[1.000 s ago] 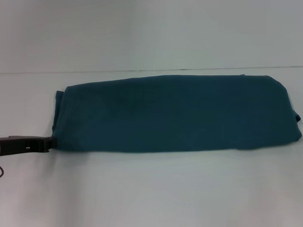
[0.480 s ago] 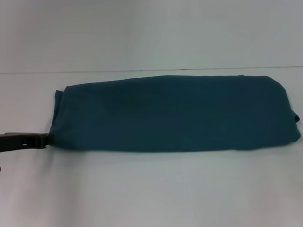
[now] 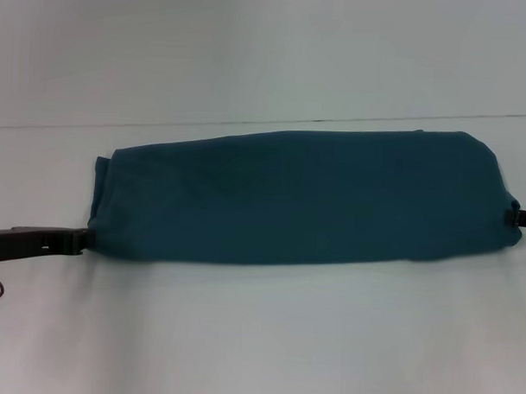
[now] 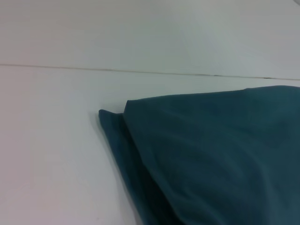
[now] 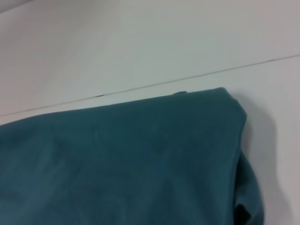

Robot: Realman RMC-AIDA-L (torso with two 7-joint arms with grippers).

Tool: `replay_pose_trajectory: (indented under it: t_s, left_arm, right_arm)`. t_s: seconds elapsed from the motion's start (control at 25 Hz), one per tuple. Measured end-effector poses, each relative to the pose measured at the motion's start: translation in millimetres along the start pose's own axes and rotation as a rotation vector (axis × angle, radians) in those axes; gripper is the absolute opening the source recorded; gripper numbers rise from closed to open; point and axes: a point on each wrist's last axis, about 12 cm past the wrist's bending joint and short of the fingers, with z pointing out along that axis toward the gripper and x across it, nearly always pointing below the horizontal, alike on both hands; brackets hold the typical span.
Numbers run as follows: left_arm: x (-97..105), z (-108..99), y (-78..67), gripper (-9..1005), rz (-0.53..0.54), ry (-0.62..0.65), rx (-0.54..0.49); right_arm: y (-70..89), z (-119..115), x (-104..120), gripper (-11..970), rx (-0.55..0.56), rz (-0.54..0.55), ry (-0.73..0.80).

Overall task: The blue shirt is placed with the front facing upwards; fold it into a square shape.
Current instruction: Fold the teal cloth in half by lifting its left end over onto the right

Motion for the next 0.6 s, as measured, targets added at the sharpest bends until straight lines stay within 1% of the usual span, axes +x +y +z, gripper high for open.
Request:
replay_pose_trajectory:
  t_s: [0.16,0.36,0.6]
  left_arm:
    - [-1,1,-0.6,27,0.003,0.001,0.001]
    - [-1,1,-1.1,27,0.004,0.0,0.002]
    - [-2,2,-1.3,27,0.006,-0.001,0.0]
  right_arm:
    - [-0.8,2,0,352,0.012,-0.006,0.009]
    - [1.6,7,0,580,0.023,-0.004,0.007]
    - [9.2,19,2,563,0.012,-0.007,0.025]
